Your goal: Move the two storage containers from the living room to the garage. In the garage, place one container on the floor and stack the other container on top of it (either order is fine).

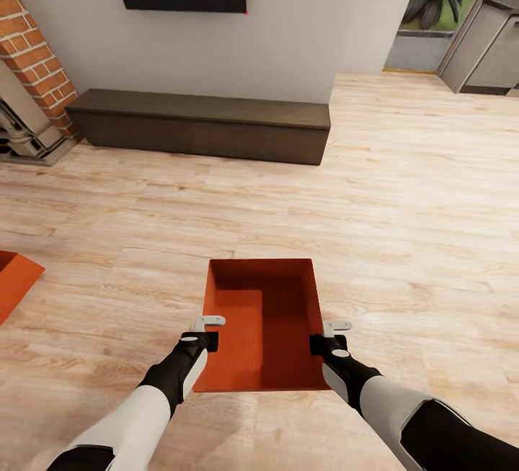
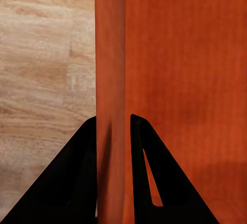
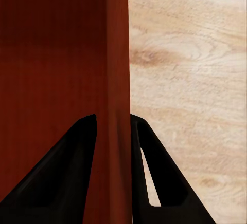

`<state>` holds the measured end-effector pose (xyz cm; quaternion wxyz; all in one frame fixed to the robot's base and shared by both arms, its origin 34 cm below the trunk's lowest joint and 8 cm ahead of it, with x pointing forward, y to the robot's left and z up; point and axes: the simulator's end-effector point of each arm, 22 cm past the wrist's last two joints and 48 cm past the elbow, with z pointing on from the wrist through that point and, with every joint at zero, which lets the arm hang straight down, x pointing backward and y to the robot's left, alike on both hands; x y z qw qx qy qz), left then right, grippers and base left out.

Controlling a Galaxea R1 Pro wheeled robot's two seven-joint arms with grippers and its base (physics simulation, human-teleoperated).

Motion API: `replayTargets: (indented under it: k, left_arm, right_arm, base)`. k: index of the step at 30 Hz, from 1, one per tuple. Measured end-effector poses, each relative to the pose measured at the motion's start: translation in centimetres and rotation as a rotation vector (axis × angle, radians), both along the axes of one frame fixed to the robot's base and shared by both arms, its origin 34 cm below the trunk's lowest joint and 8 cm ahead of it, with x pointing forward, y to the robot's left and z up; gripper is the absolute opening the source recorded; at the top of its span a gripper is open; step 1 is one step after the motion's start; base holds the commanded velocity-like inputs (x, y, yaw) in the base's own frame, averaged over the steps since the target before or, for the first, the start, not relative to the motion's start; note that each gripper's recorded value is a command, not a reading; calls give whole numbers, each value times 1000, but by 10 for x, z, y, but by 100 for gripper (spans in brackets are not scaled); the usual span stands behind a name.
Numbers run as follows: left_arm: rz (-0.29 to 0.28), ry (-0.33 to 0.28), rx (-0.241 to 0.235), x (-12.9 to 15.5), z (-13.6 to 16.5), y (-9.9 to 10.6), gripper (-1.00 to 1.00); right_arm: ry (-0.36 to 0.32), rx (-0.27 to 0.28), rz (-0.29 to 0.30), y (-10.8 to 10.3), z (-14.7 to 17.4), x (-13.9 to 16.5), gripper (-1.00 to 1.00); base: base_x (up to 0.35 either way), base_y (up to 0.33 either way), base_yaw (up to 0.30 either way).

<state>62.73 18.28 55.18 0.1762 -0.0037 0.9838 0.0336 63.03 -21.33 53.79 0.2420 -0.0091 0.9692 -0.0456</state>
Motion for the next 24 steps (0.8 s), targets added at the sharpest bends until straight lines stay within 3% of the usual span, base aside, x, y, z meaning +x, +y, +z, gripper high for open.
replayTargets:
  k: [24]
  left_arm:
    - [1,1,0,-6,28,1,-100]
  right_arm:
    - [1,0,-1,1,28,-6,-100]
  base:
    - [0,0,0]
